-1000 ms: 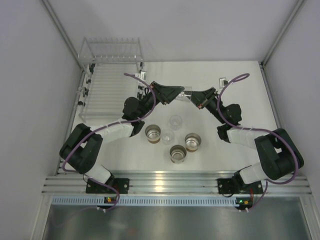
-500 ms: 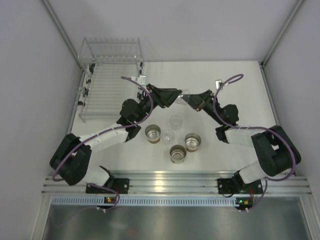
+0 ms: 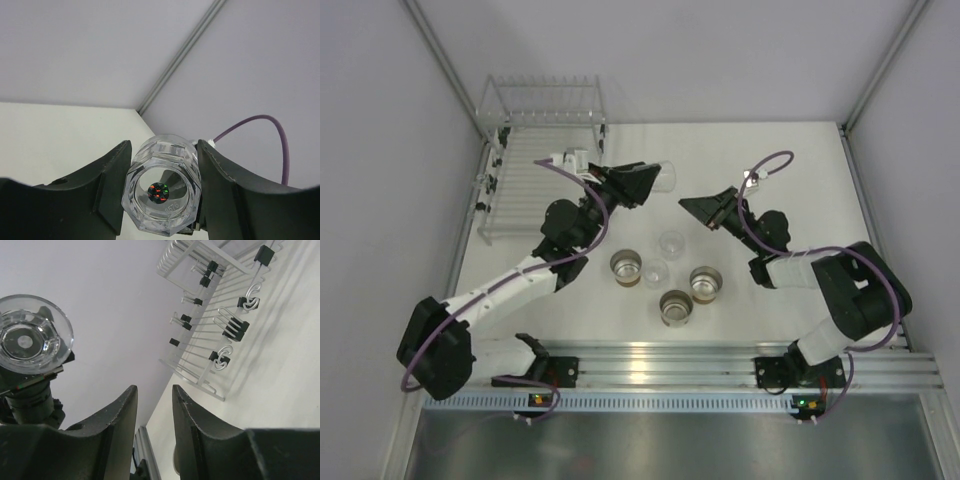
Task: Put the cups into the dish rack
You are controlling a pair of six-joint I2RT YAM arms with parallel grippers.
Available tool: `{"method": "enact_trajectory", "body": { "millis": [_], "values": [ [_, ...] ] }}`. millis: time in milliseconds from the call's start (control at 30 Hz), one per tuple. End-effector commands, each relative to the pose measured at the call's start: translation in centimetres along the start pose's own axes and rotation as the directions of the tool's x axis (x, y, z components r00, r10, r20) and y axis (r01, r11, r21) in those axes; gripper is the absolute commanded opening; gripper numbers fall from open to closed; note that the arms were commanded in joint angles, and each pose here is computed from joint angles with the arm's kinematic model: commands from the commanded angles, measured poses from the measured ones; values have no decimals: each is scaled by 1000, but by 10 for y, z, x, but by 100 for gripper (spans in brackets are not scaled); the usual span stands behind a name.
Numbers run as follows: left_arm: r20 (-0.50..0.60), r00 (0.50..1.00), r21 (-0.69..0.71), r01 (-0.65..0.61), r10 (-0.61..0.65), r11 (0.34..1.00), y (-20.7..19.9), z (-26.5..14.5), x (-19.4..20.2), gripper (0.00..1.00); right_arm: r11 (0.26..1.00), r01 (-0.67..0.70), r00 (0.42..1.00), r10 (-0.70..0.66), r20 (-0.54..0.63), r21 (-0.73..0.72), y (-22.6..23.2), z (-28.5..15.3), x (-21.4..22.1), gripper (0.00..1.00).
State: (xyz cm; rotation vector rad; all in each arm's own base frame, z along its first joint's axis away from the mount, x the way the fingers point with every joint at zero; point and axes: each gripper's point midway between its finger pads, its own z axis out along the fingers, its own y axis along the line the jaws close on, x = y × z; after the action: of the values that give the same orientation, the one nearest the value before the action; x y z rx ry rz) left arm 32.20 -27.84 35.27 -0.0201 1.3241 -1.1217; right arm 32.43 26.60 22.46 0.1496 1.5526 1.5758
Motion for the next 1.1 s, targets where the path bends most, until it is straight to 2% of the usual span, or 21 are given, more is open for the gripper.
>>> {"method": "enact_trajectory", "body": {
  "millis": [0, 200, 233, 300, 333, 367, 433, 500, 533, 567, 633, 733, 800, 933, 1067],
  "values": [
    [116, 989, -32, -93, 96, 995, -11, -2, -44, 0, 956, 168, 980, -136, 144, -240, 60, -5, -25, 34],
    [118, 946, -196, -276, 302, 941, -1, -3, -84, 0, 961, 188, 976, -159, 147, -204, 58, -9, -25, 35],
    [71, 929, -250, -335, 362, 908, 9, -4, -86, 0, 955, 212, 971, -181, 158, -209, 65, -11, -28, 35],
    [66, 913, -278, -370, 402, 886, 4, 2, -109, 0, 961, 220, 970, -197, 144, -166, 60, -10, -27, 35],
    [1, 909, -295, -398, 417, 869, 12, 2, -104, 0, 957, 252, 962, -231, 147, -146, 59, -11, -28, 35],
    [-17, 904, -318, -411, 428, 855, 23, 3, -115, 0, 960, 256, 961, -241, 134, -112, 58, -12, -29, 35],
    [-68, 894, -383, -432, 442, 816, 44, 5, -140, 0, 945, 318, 941, -304, 148, -76, 64, -14, -35, 35],
    [-113, 890, -404, -448, 442, 798, 59, 8, -154, 0, 946, 323, 940, -323, 111, 16, 50, -16, -33, 35],
    [-114, 881, -454, -458, 460, 764, 74, 5, -180, 0, 928, 373, 920, -373, 125, 22, 60, -17, -41, 35],
    [-200, 874, -487, -480, 442, 729, 100, 3, -170, 0, 927, 368, 924, -374, 85, 75, 49, -20, -37, 35],
    [-266, 839, -565, -535, 474, 628, 135, -7, -186, 0, 907, 407, 905, -417, 88, 109, 50, -23, -43, 35],
    [-372, 790, -626, -602, 487, 497, 177, -24, -187, 0, 883, 446, 883, -461, 86, 147, 58, -30, -50, 36],
    [-410, 782, -646, -612, 469, 456, 197, -36, -180, 0, 873, 451, 880, -470, 73, 183, 53, -34, -52, 36],
    [-392, 825, -702, -554, 407, 448, 228, -63, -178, 0, 861, 468, 871, -488, 62, 199, 54, -35, -54, 36],
    [-418, 828, -732, -550, 373, 401, 251, -91, -172, 0, 860, 469, 872, -487, 50, 200, 51, -33, -52, 36]
  ]
}}
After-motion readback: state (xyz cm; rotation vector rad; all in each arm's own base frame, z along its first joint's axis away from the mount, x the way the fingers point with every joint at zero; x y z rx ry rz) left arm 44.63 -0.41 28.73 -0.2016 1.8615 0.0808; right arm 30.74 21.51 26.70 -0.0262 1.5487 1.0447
